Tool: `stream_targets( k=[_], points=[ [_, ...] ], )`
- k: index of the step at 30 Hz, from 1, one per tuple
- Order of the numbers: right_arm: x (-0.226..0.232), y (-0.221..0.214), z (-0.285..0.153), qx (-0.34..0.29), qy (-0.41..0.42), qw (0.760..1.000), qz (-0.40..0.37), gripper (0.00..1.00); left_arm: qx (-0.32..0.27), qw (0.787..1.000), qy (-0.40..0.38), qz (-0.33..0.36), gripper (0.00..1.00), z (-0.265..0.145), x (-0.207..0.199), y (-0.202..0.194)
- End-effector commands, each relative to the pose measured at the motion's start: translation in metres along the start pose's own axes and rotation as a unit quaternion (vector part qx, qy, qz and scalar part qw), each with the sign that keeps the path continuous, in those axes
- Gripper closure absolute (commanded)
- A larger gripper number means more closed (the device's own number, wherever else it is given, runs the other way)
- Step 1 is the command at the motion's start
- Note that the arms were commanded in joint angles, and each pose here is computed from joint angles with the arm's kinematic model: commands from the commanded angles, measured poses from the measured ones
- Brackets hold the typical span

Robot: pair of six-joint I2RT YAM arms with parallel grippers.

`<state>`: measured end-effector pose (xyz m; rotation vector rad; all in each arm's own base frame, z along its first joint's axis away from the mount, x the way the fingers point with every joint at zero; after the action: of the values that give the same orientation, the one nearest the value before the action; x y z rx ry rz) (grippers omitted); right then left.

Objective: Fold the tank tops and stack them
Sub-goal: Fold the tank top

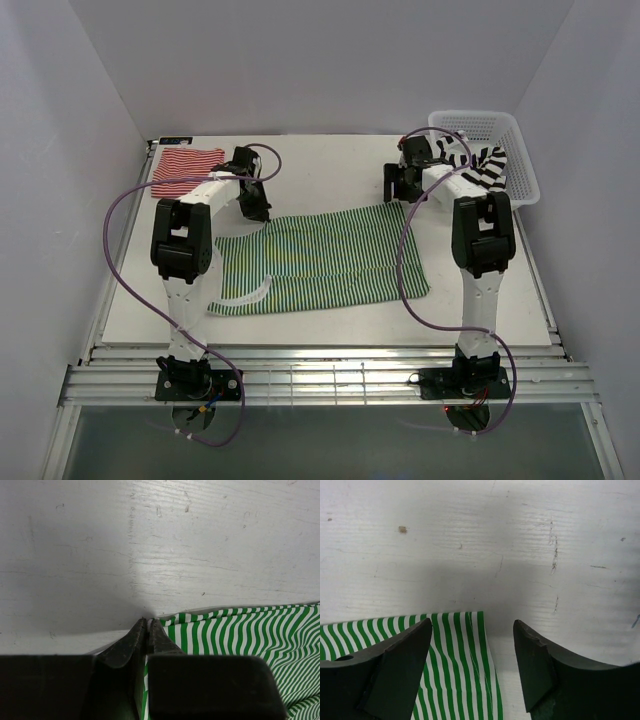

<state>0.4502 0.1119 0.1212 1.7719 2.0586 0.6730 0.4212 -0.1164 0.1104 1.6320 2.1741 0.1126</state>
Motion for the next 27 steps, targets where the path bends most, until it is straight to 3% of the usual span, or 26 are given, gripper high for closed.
stream_targets(
  k=[1,6,12,15,18,27],
  points=[
    [0.001,0.016,0.006,-0.037,-0.012,0.999,0.006,0.30,0.007,1.000,0.005,0.008,1.00,0.013,0.002,-0.003],
    [0.001,0.005,0.016,-0.023,-0.014,1.000,0.012,0.48,0.009,1.000,0.005,0.008,1.00,0.015,0.002,-0.004],
    [0.000,0.000,0.024,-0.020,-0.014,1.000,0.014,0.53,0.008,1.000,0.008,0.009,1.00,0.017,0.004,-0.005],
    [0.001,0.000,0.026,-0.016,-0.013,1.000,0.014,0.69,0.008,1.000,0.013,0.011,1.00,0.019,0.005,-0.004],
    [0.000,0.000,0.024,-0.017,-0.019,1.000,0.014,0.92,0.006,1.000,0.015,0.011,1.00,0.020,0.005,-0.003],
    [-0.003,0.028,-0.002,-0.075,-0.033,0.996,-0.018,0.92,-0.033,0.999,-0.012,0.023,1.00,0.006,-0.011,0.022]
  ],
)
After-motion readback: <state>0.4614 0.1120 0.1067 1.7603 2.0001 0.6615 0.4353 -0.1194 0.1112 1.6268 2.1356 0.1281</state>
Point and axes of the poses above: each gripper's point midway between its finger pads, its own z axis out along the fingers, its own x axis along the line the jaws close on, y = z × x, the point moved 10 cm from there along -z, back along the fingers, and after that the axes turned 4 degrees about -z, right-handed, at the moved point
